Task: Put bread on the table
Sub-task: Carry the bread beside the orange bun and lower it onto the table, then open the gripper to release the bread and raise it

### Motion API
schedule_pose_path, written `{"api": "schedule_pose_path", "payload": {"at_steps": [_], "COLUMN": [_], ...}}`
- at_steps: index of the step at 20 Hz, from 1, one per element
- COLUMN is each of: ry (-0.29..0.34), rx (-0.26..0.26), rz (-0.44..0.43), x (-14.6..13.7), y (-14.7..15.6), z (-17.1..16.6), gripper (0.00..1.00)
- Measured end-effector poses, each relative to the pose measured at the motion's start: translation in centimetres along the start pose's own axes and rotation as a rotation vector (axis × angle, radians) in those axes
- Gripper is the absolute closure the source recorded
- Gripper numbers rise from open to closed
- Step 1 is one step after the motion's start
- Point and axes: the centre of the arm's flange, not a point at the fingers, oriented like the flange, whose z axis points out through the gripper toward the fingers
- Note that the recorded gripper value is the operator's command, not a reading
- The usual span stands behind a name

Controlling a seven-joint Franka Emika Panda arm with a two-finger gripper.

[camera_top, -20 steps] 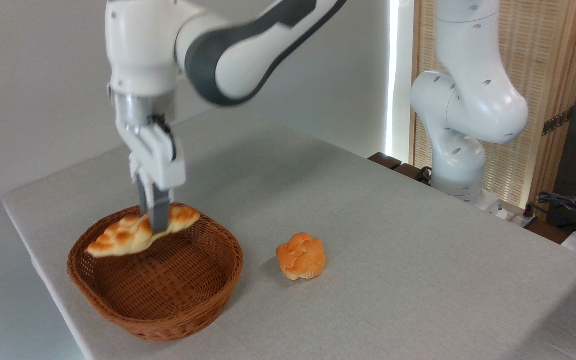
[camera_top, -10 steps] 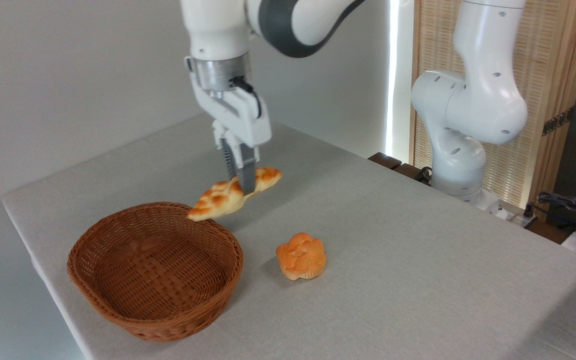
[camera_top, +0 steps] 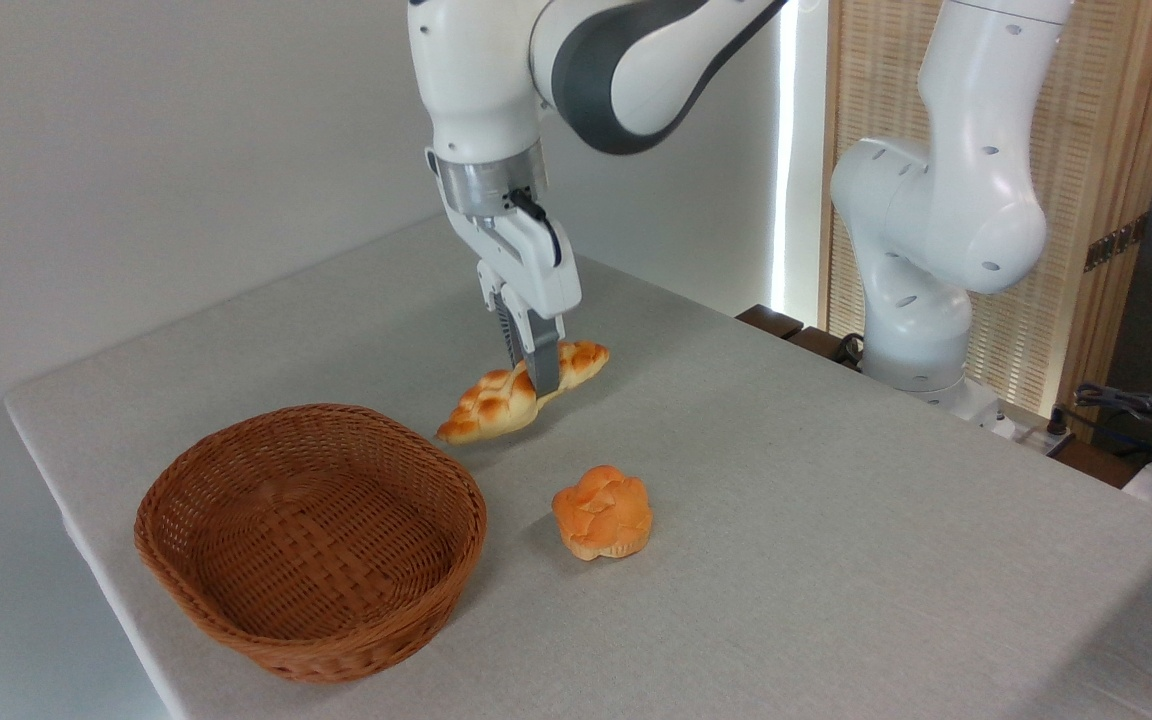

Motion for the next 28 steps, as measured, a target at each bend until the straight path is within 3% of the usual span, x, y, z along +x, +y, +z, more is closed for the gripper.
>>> {"api": "schedule_pose_path", "payload": {"at_steps": [6,11,14,18,20,23,28], "ry": [-0.020,-0.017,-0.012,0.024,0.049,0.038,0.009], "rx": [-0.013,-0.012,0.001,0.108,0.137,0.131,0.104], "rz": [0.024,0.022,0.028,0.024,-0.010,-0.070,-0.128], "x": [1.6,1.8,2.4,3.1,3.0,2.4,2.3], "y": [0.2,0.0,-0.5,-3.2,-5.5,-9.3,-13.5], "z": [2.8,2.1,-1.5,-8.7,-11.9,-15.0,-16.9], "gripper": [0.00,0.00,0.00,0.00,0.00,0.00,0.00]}}
